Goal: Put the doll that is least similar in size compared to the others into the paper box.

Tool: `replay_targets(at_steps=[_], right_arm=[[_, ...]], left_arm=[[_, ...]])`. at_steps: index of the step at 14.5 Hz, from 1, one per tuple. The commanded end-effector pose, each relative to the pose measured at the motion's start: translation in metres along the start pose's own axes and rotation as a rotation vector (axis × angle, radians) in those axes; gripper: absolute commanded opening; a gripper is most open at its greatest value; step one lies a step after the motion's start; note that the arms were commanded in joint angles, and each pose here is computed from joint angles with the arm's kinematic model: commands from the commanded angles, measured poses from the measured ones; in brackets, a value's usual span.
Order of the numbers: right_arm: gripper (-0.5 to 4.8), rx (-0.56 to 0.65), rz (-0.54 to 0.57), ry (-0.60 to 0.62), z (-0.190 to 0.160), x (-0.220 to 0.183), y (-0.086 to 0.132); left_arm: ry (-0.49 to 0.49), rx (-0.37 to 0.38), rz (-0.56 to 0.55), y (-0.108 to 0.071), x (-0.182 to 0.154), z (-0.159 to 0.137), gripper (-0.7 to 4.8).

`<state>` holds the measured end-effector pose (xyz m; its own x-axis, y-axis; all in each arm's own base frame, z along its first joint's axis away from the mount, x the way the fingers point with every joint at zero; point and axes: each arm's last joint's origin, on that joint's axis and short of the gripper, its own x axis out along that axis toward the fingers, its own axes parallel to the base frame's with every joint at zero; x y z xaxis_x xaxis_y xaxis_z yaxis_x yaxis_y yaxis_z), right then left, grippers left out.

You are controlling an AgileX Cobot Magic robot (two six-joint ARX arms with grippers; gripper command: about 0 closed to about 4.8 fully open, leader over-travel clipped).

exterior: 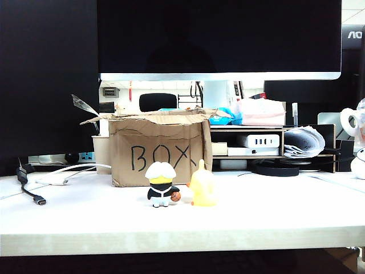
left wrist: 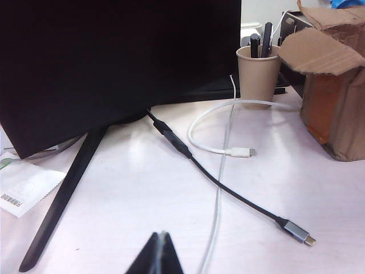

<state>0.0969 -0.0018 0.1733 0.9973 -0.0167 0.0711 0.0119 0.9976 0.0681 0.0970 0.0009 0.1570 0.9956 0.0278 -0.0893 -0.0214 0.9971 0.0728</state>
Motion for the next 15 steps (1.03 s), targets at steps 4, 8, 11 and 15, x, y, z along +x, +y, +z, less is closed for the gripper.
replay_targets(at_steps=[4,8,11,15], right_arm=[[0.0,-0.053,-0.003,-0.005,-0.0006,0.0002,-0.0002],[0.0,-0.059,-0.005,0.027,-0.0036,0.0001,-0.0004],[0.0,-0.059,-0.005,0.04,-0.0049,0.0001,-0.0005],[0.0,-0.059,-0.008,0.04,-0.0049,0.0001,-0.0006]], left_arm=[[-0.003,0.0,-0.005,-0.0002,-0.0001,0.0005,-0.05],[-0.003,0.0,-0.005,-0.0002,-0.0001,0.0005,-0.05],[-0.003,0.0,-0.005,-0.0002,-0.0001,0.0005,-0.05],[-0.003,0.0,-0.005,-0.0002,-0.0001,0.0005,-0.05]])
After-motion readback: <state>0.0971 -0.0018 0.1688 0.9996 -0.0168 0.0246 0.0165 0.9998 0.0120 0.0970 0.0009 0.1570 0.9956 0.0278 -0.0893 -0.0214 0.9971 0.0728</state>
